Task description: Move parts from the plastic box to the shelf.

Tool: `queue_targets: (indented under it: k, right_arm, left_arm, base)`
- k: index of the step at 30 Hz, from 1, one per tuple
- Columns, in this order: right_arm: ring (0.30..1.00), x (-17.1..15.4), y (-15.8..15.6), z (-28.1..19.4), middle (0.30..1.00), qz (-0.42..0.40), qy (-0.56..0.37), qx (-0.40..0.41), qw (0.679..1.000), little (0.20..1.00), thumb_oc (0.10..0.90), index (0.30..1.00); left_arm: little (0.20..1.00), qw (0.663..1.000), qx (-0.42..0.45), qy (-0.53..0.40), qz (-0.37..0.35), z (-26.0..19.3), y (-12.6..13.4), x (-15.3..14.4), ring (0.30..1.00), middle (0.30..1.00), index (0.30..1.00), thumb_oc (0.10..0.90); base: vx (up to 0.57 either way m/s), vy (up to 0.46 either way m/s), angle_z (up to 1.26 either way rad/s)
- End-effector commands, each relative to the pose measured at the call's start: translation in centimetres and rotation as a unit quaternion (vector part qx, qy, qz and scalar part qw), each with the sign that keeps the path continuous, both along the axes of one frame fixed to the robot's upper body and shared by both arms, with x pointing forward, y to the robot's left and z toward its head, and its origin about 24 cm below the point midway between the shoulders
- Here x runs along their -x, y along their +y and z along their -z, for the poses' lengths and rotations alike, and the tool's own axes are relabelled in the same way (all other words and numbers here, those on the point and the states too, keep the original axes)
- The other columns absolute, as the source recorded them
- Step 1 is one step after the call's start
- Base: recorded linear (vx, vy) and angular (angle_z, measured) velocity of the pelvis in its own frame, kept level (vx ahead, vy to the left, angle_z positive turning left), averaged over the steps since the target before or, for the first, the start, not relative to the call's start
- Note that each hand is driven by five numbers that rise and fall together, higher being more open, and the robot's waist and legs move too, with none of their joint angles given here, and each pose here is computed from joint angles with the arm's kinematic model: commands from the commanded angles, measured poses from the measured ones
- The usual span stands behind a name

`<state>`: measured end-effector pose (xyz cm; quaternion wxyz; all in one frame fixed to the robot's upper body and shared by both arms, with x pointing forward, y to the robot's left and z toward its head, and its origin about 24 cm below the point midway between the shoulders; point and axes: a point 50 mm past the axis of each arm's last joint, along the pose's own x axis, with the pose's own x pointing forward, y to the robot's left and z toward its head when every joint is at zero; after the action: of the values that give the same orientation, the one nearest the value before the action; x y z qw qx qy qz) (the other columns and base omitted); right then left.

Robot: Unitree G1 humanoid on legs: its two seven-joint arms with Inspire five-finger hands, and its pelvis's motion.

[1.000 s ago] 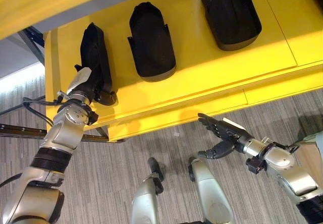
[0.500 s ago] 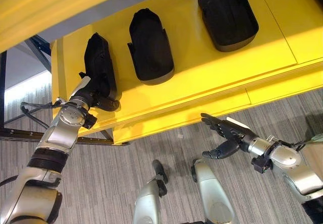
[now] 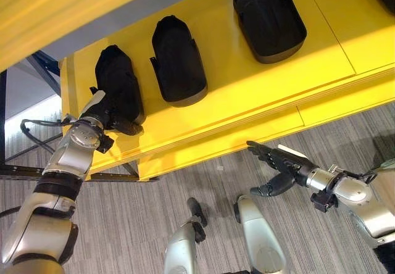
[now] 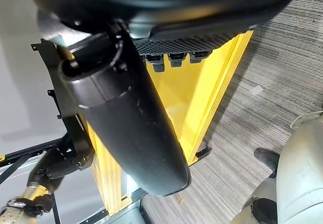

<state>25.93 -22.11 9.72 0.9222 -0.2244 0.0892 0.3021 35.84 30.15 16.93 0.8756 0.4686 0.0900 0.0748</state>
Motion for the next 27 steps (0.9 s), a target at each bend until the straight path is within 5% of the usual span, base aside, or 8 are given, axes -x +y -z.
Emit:
queue_targets:
  k: [1, 27]
  right_arm:
    - [1.000, 0.0, 2.8, -3.7, 1.000, -0.068, -0.089, -0.044, 0.993, 1.000, 0.900, 1.000]
    - [1.000, -0.4, 4.0, -3.7, 1.000, -0.064, -0.094, -0.083, 0.990, 1.000, 0.900, 1.000]
  left_arm:
    - [1.000, 0.993, -0.089, 0.020, -0.072, 0.5, 2.3, 0.7, 1.000, 1.000, 1.000, 0.900]
    - [1.000, 0.966, -0.179, -0.059, -0.176, -2.4, 2.3, 0.6, 1.000, 1.000, 1.000, 0.900]
  base:
    - [0.00, -0.033, -0.02]
    - [-0.01, -0.015, 0.00]
